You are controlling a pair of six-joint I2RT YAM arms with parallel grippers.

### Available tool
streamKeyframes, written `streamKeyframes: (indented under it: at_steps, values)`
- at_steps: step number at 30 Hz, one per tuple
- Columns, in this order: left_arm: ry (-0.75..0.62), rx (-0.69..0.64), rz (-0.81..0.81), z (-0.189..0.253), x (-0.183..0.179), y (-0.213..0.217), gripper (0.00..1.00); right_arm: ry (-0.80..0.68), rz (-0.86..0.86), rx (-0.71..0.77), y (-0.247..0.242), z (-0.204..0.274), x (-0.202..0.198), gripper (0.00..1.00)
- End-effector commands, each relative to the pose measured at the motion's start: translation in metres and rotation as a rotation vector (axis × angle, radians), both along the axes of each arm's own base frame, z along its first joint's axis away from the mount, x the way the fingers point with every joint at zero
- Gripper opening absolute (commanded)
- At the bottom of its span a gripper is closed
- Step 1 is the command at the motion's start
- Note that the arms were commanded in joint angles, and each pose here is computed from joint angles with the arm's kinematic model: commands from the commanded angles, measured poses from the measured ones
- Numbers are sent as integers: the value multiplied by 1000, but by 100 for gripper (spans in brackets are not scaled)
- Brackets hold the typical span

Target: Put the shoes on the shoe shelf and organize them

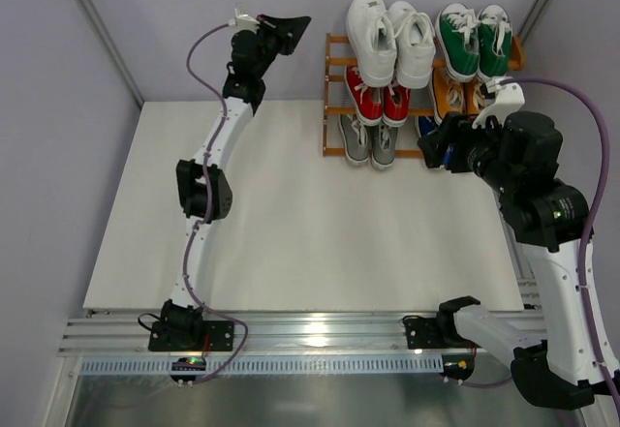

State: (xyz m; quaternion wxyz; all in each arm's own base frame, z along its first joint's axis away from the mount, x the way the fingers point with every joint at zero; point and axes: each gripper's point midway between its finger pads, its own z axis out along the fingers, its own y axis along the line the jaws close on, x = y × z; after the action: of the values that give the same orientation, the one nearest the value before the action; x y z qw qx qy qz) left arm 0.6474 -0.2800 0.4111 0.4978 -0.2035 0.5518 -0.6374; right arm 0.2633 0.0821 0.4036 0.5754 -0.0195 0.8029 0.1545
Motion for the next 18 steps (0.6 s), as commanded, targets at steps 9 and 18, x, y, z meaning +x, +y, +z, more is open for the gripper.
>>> streamKeyframes:
  at_steps: [9, 18]
  values:
    - [-149, 91, -183, 43, -72, -73, 0, -26, 16, -9, 8, -5, 25, 45]
    - [-96, 136, -250, 19, -82, -99, 0, -68, -71, 6, -2, -12, 40, 25]
